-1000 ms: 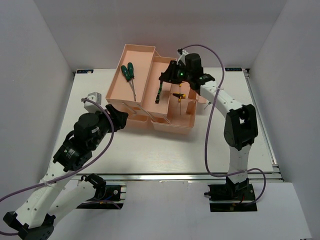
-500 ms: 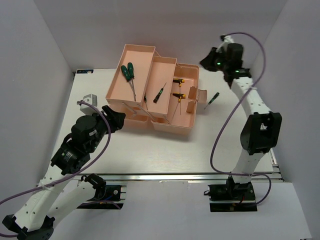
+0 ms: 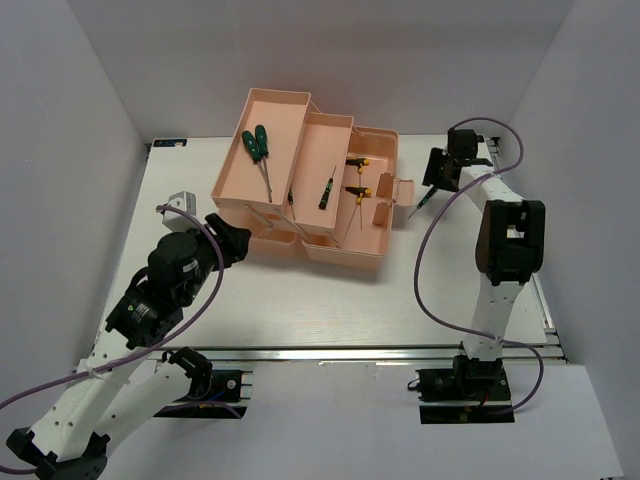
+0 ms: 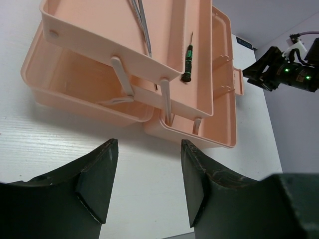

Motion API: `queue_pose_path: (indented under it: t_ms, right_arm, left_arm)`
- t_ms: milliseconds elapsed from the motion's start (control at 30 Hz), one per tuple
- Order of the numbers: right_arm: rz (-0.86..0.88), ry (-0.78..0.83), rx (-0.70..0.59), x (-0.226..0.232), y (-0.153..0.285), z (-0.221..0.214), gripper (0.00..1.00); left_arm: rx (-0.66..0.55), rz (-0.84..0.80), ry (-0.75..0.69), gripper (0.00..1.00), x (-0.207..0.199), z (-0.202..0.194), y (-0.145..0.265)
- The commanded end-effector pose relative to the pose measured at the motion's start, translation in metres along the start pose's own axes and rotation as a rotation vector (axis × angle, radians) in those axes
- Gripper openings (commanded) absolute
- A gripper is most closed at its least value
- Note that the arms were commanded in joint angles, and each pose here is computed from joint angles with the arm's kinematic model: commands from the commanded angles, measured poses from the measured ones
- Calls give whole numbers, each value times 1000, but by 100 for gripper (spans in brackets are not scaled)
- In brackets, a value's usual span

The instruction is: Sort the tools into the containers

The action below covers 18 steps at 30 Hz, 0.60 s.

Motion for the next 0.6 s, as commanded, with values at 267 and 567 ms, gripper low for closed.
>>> queue_pose_path:
  t_ms: [267, 567]
  right_arm:
    - [-96, 59, -37, 4, -37, -1, 57]
    - [-104, 74, -11, 8, -57, -13, 46]
  left_arm:
    - [18, 31, 23, 63, 4, -8, -5]
    - [21, 63, 19, 63, 9, -7, 2]
Point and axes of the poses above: each gripper's point midway between its finger pads, its own y axis back along the fingers, its own x axis along the line the jaws close on, z = x × y, the point moved 10 cm from there along y, back along the fingers, and after that the axes turned 2 degrees about -y, right-handed, at the moved point
